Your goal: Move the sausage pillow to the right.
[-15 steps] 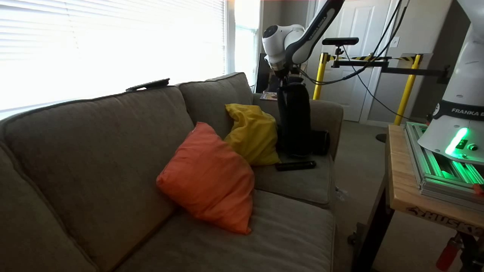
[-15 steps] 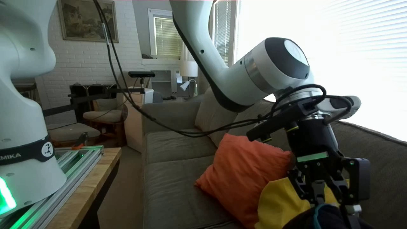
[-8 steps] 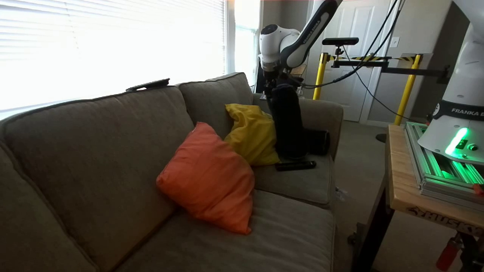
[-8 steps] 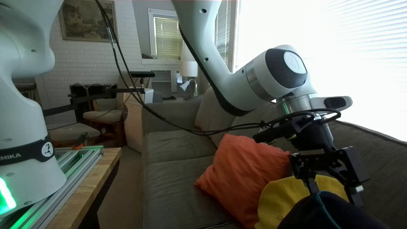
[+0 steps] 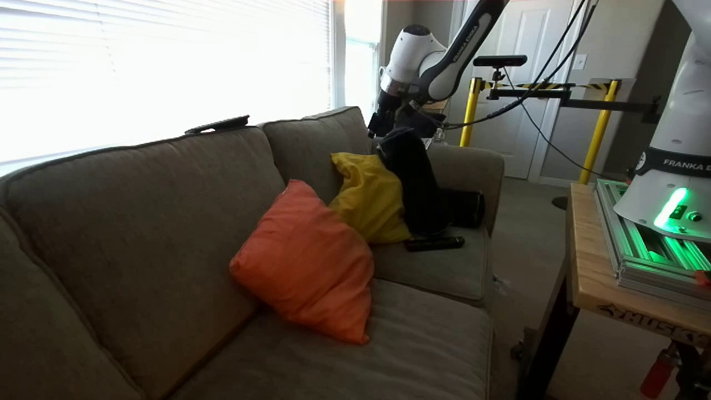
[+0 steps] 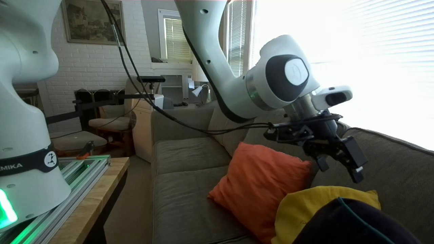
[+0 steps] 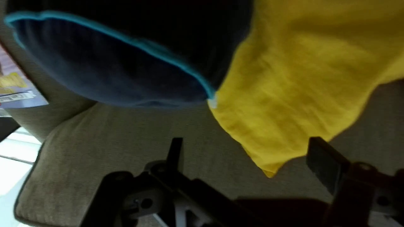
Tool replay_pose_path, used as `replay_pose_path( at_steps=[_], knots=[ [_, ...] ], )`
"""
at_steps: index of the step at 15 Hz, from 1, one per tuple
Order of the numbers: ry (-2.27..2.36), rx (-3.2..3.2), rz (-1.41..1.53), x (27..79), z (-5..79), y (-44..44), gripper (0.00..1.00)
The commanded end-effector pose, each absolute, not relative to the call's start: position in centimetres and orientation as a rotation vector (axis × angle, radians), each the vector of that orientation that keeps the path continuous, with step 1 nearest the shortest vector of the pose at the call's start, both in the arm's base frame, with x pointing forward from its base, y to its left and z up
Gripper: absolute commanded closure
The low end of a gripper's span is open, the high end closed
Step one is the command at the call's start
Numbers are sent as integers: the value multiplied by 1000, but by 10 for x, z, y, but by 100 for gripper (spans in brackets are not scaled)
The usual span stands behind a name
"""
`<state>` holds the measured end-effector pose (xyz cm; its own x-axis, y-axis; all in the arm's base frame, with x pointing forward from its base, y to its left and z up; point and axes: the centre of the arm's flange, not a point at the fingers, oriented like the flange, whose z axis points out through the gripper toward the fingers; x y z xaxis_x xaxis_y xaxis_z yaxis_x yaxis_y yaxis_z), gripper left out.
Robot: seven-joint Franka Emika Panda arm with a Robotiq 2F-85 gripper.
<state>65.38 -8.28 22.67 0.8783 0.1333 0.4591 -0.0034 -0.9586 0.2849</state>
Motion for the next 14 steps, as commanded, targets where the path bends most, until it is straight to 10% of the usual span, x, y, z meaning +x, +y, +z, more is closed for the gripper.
replay_pose_path(
  at_steps=[1,14],
  knots=[
    [132,2964,712,594,244,-49,0],
    [522,2949,41,537,97,-81,0]
  ],
)
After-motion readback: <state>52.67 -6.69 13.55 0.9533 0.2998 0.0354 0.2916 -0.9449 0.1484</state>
